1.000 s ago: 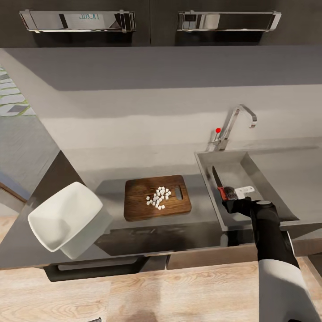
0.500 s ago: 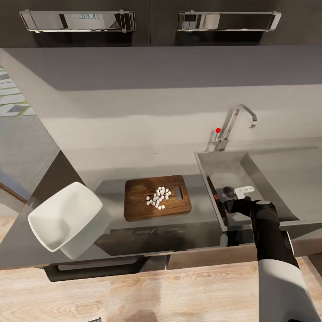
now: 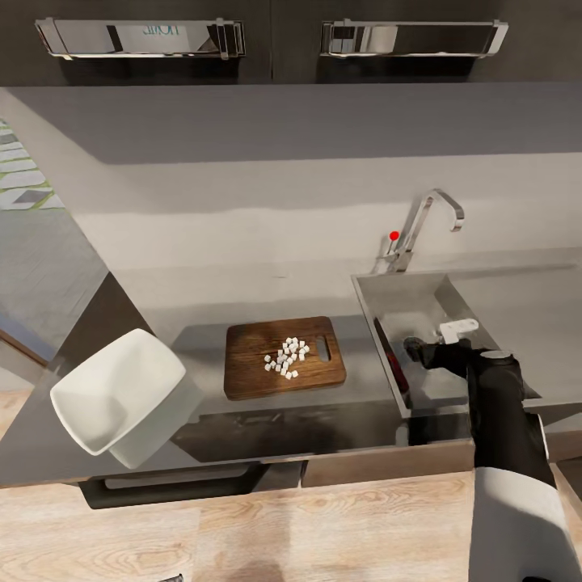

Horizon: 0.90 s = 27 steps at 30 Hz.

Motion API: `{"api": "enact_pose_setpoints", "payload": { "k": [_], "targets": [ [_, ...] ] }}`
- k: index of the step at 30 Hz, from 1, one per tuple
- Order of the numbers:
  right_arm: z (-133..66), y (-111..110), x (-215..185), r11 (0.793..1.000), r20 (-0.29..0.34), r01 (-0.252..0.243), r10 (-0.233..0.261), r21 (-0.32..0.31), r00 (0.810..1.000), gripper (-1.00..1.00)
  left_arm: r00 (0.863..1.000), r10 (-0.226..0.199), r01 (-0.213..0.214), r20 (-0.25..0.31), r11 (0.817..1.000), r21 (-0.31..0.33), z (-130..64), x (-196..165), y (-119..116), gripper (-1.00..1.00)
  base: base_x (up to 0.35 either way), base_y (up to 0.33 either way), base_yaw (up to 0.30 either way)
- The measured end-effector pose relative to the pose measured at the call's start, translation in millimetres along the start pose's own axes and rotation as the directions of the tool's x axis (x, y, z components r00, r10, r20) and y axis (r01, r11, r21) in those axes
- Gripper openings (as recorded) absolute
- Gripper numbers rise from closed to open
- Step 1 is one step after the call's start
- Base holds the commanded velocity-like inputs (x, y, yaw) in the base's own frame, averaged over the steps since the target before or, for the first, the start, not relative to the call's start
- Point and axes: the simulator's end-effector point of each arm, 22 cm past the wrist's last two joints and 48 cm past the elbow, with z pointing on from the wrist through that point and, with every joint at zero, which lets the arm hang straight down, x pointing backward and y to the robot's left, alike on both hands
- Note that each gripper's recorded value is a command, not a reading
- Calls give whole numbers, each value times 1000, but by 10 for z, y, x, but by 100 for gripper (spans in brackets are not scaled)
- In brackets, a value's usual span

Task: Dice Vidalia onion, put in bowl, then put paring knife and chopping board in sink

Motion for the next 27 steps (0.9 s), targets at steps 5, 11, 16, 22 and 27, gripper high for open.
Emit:
{"api": "enact_pose_setpoints", "payload": {
  "k": [5, 11, 16, 22, 27],
  "targets": [
    [-334, 428, -464, 999, -8, 35, -36, -21, 999, 100, 1000, 0, 0, 0, 1000, 0, 2, 0, 3, 100, 0, 0, 0],
    [-345, 559, -502, 997, -6, 63, -63, -37, 998, 100, 1000, 0, 0, 0, 1000, -1, 3, -2, 12, 100, 0, 125, 0],
    [-346, 563, -505, 997, -6, 64, -64, -38, 998, 100, 1000, 0, 0, 1, 1000, -1, 4, -3, 12, 100, 0, 284, 0],
    [-346, 560, -507, 997, -5, 65, -65, -37, 998, 100, 1000, 0, 0, 1, 1000, -1, 4, -3, 12, 100, 0, 295, 0],
    [-347, 558, -506, 997, -6, 64, -65, -37, 998, 100, 1000, 1, -1, 0, 1000, -1, 4, -2, 11, 100, 0, 123, 0]
  ]
}}
